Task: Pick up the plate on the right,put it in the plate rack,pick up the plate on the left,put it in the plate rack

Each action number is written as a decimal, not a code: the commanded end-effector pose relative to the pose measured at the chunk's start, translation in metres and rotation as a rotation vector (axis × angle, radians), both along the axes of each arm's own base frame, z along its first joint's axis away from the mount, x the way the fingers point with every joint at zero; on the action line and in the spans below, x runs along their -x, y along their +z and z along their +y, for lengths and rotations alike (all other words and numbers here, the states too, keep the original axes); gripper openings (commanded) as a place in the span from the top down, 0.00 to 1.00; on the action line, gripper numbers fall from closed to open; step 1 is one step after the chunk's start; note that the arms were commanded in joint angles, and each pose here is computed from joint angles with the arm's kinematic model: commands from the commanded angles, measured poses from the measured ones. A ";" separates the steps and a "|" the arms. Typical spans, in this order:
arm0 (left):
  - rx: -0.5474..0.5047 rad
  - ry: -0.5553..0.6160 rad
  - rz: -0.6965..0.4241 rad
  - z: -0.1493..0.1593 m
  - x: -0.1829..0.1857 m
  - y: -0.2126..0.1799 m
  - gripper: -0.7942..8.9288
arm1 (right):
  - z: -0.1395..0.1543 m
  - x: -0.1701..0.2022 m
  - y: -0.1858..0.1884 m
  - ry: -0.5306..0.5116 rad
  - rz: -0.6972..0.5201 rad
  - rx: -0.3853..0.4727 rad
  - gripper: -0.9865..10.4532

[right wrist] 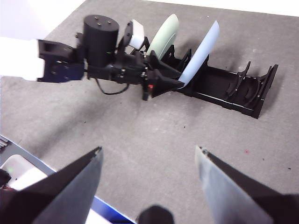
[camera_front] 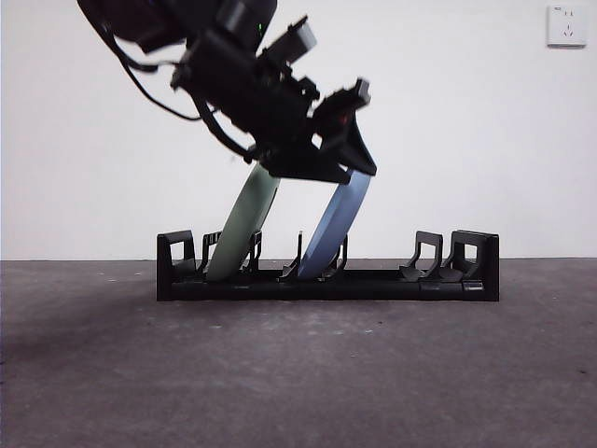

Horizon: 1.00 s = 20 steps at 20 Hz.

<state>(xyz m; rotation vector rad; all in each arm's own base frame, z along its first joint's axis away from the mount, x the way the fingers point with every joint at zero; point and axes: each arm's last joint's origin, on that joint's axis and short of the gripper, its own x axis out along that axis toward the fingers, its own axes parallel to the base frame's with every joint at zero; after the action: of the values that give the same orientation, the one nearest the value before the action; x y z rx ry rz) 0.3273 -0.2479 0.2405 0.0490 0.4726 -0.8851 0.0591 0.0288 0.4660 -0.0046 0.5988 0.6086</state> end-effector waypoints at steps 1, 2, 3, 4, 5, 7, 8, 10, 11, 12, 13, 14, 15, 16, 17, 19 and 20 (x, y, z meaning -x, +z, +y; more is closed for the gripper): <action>0.009 -0.013 -0.015 0.005 0.010 0.021 0.71 | 0.000 0.001 -0.003 0.010 0.022 0.015 0.62; 0.007 -0.012 -0.012 0.010 0.017 0.032 0.71 | 0.000 0.001 -0.003 0.010 0.022 0.015 0.62; 0.006 -0.011 -0.009 0.015 0.022 0.042 0.71 | 0.000 0.001 -0.003 0.010 0.022 0.014 0.62; 0.003 -0.012 -0.006 0.022 0.032 0.055 0.71 | 0.000 0.001 -0.003 0.010 0.021 0.014 0.62; 0.001 -0.013 -0.003 0.027 0.039 0.064 0.71 | 0.000 0.001 -0.003 0.010 0.021 0.014 0.62; -0.005 -0.024 0.011 0.041 0.062 0.088 0.72 | 0.000 0.001 -0.003 0.010 0.022 0.014 0.62; -0.009 -0.027 0.018 0.051 0.076 0.101 0.72 | 0.000 0.001 -0.003 0.009 0.022 0.015 0.62; -0.016 -0.028 0.027 0.070 0.103 0.122 0.72 | 0.000 0.001 -0.003 0.009 0.022 0.015 0.62; -0.018 -0.028 0.029 0.079 0.115 0.130 0.72 | 0.000 0.001 -0.003 0.009 0.022 0.015 0.62; -0.020 -0.028 0.032 0.090 0.130 0.139 0.72 | 0.000 0.001 -0.003 0.009 0.022 0.015 0.62; -0.023 -0.028 0.036 0.100 0.143 0.146 0.72 | 0.000 0.001 -0.003 0.010 0.022 0.015 0.62; -0.027 -0.028 0.042 0.111 0.157 0.152 0.72 | 0.000 0.001 -0.003 0.010 0.022 0.015 0.62; -0.032 -0.028 0.048 0.120 0.170 0.156 0.72 | 0.000 0.001 -0.003 0.009 0.022 0.015 0.62; -0.037 -0.027 0.055 0.129 0.182 0.159 0.72 | 0.000 0.001 -0.003 0.010 0.022 0.015 0.62; -0.041 -0.027 0.060 0.136 0.192 0.161 0.72 | 0.000 0.001 -0.003 0.010 0.022 0.015 0.62; -0.043 -0.027 0.064 0.150 0.210 0.165 0.72 | 0.000 0.001 -0.003 0.010 0.022 0.015 0.62; -0.040 -0.027 0.060 0.155 0.217 0.166 0.72 | 0.000 0.001 -0.003 0.010 0.023 0.015 0.62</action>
<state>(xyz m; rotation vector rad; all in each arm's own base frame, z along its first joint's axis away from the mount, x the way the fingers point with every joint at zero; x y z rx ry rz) 0.1114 -0.0929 0.4056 0.0632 0.5553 -0.8976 0.0591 0.0288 0.4660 -0.0046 0.5988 0.6086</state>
